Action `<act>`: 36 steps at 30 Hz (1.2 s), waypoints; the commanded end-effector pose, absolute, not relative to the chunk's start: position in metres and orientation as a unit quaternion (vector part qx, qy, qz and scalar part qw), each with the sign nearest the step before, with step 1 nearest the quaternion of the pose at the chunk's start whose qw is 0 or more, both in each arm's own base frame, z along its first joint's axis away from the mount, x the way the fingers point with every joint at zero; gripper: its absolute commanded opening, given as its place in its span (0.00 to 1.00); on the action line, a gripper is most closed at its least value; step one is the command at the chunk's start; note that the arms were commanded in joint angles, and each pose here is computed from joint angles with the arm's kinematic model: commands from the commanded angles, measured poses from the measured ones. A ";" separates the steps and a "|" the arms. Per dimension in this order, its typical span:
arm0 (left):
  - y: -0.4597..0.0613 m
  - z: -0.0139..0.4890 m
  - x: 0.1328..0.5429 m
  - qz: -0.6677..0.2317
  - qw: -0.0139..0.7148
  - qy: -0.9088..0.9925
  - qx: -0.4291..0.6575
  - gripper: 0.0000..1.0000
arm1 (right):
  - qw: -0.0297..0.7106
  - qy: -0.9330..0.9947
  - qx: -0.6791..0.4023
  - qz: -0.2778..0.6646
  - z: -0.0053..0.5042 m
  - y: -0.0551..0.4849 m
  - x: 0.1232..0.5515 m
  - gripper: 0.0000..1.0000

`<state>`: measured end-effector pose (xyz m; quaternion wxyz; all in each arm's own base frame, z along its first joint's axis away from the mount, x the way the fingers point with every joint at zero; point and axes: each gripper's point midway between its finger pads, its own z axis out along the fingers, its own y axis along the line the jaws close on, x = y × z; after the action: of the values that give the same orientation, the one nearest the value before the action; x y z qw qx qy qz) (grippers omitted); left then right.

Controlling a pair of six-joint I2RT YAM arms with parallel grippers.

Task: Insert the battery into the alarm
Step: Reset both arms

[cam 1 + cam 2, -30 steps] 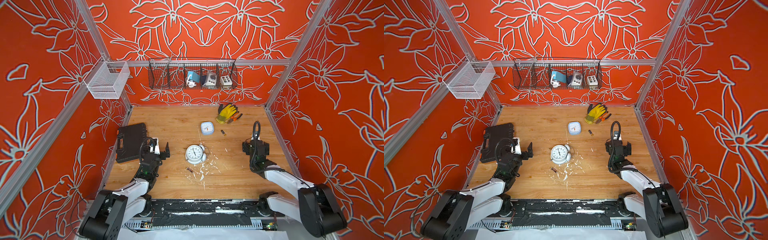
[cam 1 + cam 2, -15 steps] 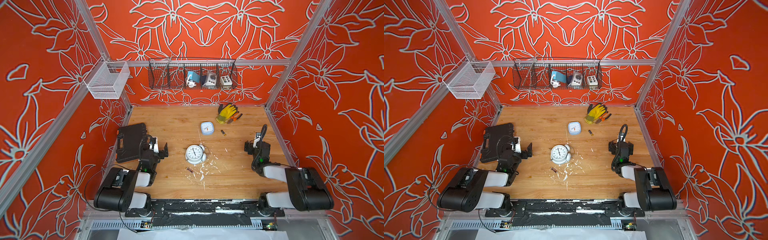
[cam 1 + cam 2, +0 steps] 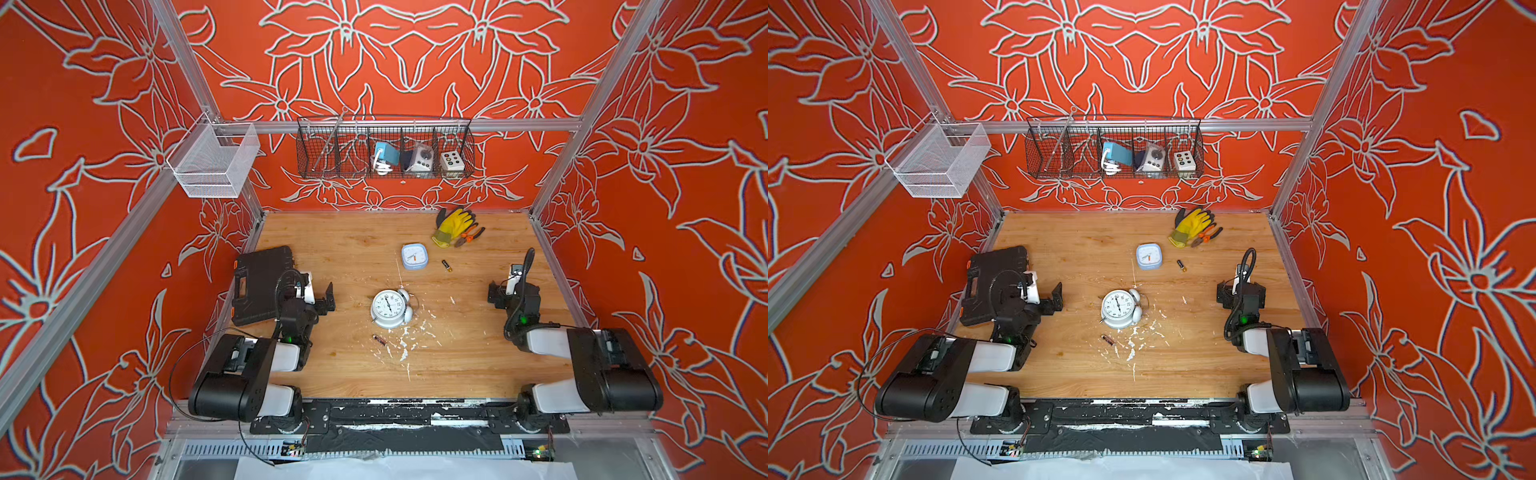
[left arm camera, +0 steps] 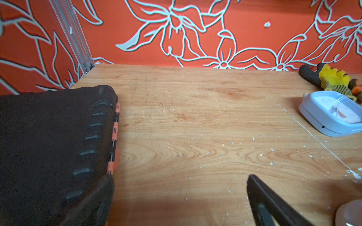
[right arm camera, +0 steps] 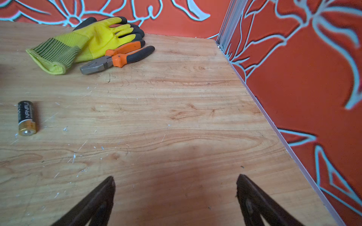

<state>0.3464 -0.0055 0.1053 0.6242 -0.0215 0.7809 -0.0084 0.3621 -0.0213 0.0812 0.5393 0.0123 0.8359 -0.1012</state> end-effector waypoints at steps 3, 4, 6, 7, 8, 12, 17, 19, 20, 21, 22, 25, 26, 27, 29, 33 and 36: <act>-0.006 0.114 0.350 -0.011 0.638 0.770 -0.020 0.99 | 0.557 0.824 0.010 -0.099 0.095 -0.020 0.369 0.98; -0.006 0.114 0.350 -0.011 0.637 0.770 -0.020 0.99 | 0.558 0.824 0.010 -0.099 0.095 -0.021 0.370 0.98; -0.005 0.114 0.350 -0.011 0.637 0.770 -0.020 0.99 | 0.558 0.824 0.010 -0.098 0.096 -0.020 0.370 0.98; -0.006 0.114 0.350 -0.011 0.638 0.770 -0.020 0.99 | 0.558 0.824 0.010 -0.099 0.095 -0.020 0.370 0.98; -0.006 0.114 0.350 -0.011 0.638 0.769 -0.020 0.99 | 0.558 0.824 0.010 -0.099 0.096 -0.021 0.370 0.98; -0.006 0.114 0.349 -0.012 0.639 0.769 -0.020 0.99 | 0.557 0.824 0.010 -0.099 0.095 -0.021 0.370 0.98; -0.006 0.115 0.349 -0.012 0.639 0.769 -0.020 0.99 | 0.557 0.824 0.010 -0.099 0.095 -0.020 0.369 0.98; -0.005 0.115 0.349 -0.012 0.639 0.769 -0.020 0.99 | 0.568 0.817 0.013 -0.098 0.098 -0.021 0.366 0.98; -0.006 0.115 0.349 -0.012 0.639 0.769 -0.020 0.99 | 0.579 0.809 0.016 -0.098 0.101 -0.022 0.361 0.98; -0.006 0.114 0.349 -0.012 0.639 0.769 -0.020 0.99 | 0.591 0.800 0.022 -0.099 0.103 -0.023 0.355 0.98; -0.005 0.115 0.349 -0.012 0.639 0.769 -0.020 0.99 | 0.603 0.791 0.029 -0.101 0.106 -0.025 0.349 0.98; -0.006 0.115 0.349 -0.012 0.640 0.768 -0.020 0.99 | 0.602 0.789 0.052 -0.115 0.104 -0.034 0.347 0.98; -0.006 0.115 0.349 -0.012 0.639 0.769 -0.020 0.99 | 0.596 0.793 0.050 -0.115 0.103 -0.033 0.349 0.98; -0.006 0.114 0.349 -0.012 0.639 0.769 -0.020 0.99 | 0.591 0.798 0.045 -0.113 0.102 -0.032 0.351 0.98; -0.006 0.115 0.349 -0.011 0.639 0.769 -0.020 0.99 | 0.589 0.800 0.039 -0.112 0.102 -0.030 0.354 0.98; -0.006 0.115 0.349 -0.012 0.639 0.769 -0.020 0.99 | 0.558 0.821 0.035 -0.117 0.096 -0.030 0.367 0.98; -0.006 0.115 0.349 -0.012 0.639 0.769 -0.020 0.99 | 0.561 0.819 0.029 -0.116 0.097 -0.027 0.367 0.98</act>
<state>0.3465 -0.0060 0.1055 0.6245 -0.0205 0.7807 -0.0096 0.3668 -0.0255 0.1025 0.5740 0.0311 0.8112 -0.1072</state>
